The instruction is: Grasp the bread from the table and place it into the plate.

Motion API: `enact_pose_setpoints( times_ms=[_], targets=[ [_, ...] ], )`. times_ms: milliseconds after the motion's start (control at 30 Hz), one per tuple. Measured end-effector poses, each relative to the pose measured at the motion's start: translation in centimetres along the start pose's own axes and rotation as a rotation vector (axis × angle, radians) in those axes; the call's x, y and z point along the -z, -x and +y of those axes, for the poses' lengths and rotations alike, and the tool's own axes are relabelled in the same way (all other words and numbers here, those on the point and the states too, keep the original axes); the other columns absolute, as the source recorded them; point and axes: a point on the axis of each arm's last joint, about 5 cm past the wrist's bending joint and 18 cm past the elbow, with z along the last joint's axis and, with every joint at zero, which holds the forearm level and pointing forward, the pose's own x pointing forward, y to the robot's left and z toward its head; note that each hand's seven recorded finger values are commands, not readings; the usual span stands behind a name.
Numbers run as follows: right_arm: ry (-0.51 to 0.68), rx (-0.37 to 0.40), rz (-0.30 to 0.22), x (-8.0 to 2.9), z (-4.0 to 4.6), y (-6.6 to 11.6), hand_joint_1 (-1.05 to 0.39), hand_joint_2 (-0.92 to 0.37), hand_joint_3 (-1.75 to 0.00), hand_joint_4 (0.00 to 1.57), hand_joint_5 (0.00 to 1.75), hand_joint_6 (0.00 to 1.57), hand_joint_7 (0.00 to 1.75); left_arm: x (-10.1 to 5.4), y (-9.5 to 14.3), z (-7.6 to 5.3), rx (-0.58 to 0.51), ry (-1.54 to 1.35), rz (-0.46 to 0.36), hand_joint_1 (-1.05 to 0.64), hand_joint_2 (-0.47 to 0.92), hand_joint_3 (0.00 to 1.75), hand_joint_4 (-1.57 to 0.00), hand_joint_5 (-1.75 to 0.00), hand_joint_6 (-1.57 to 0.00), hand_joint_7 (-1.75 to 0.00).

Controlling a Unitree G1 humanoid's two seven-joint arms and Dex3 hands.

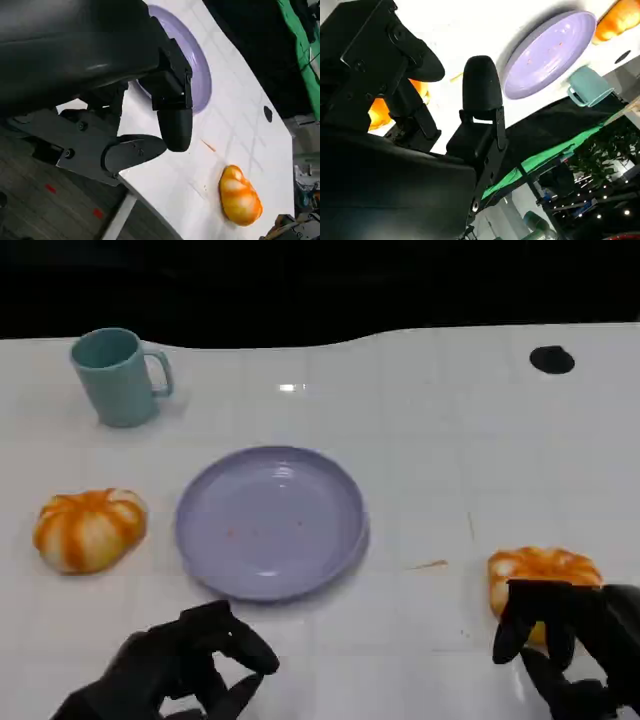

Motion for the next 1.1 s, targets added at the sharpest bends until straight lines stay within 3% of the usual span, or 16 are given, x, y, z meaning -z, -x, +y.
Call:
enact_pose_setpoints(
  times_ms=[733, 967, 1100],
  targets=[
    [0.000, -0.003, 0.001, -0.07, 0.01, -0.04, 0.08, -0.18, -1.43, 0.93, 1.75, 0.90, 1.25, -0.02, -0.05, 0.03, 0.001, 0.001, 0.001, -0.24, 0.82, 0.62, -0.65, -1.75, -0.63, -1.26],
    [-0.003, -0.001, 0.000, -0.10, -0.02, -0.08, 0.08, -0.21, -1.33, 0.90, 1.72, 0.95, 1.01, -0.01, -0.05, 0.03, 0.001, 0.003, 0.003, -0.24, 0.82, 0.61, -0.65, -1.75, -0.63, -1.26],
    [0.005, 0.003, 0.001, -0.17, -0.14, -0.21, 0.03, -0.19, -1.23, 0.90, 1.59, 0.99, 0.85, -0.02, -0.05, 0.03, 0.001, 0.003, 0.004, -0.24, 0.82, 0.61, -0.65, -1.75, -0.63, -1.26]
  ],
)
